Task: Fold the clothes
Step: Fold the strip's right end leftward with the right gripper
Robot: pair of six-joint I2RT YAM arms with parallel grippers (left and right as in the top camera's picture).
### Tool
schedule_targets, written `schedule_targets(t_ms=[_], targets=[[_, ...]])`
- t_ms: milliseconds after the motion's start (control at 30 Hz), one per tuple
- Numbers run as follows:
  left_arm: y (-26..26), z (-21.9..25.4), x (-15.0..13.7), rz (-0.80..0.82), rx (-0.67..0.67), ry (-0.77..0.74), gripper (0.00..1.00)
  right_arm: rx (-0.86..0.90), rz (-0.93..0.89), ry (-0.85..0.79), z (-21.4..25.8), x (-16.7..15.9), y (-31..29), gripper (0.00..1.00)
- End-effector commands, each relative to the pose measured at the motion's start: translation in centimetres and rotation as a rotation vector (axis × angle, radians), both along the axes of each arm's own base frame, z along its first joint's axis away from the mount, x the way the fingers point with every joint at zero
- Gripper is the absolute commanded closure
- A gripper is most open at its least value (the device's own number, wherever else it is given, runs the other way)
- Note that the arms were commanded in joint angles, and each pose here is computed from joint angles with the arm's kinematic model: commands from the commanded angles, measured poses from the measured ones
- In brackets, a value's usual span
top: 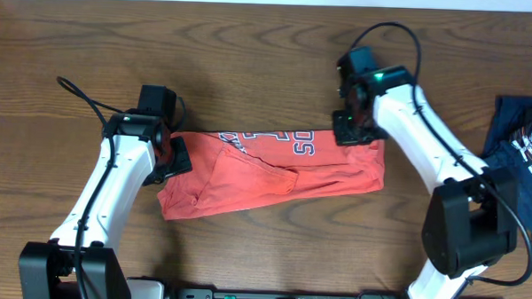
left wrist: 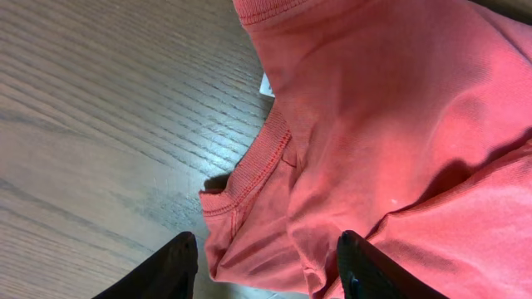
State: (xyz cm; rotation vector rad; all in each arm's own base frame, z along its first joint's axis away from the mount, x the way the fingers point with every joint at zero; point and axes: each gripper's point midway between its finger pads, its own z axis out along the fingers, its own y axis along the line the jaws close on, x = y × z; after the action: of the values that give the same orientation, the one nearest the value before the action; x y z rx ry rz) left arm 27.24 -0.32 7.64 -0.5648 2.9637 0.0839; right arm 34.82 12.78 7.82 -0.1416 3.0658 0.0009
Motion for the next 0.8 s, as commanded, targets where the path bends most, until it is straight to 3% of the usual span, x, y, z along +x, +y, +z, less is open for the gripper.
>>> schedule_targets(t_ms=[0, 767], targets=[[0.2, 0.5, 0.0, 0.017, -0.001, -0.005, 0.44, 0.003, 0.010, -0.001, -0.2, -0.2, 1.7, 0.99], [0.2, 0.4, -0.3, 0.017, 0.000, 0.004, 0.43, 0.033, 0.153, 0.042, -1.0, -3.6, 7.7, 0.98]])
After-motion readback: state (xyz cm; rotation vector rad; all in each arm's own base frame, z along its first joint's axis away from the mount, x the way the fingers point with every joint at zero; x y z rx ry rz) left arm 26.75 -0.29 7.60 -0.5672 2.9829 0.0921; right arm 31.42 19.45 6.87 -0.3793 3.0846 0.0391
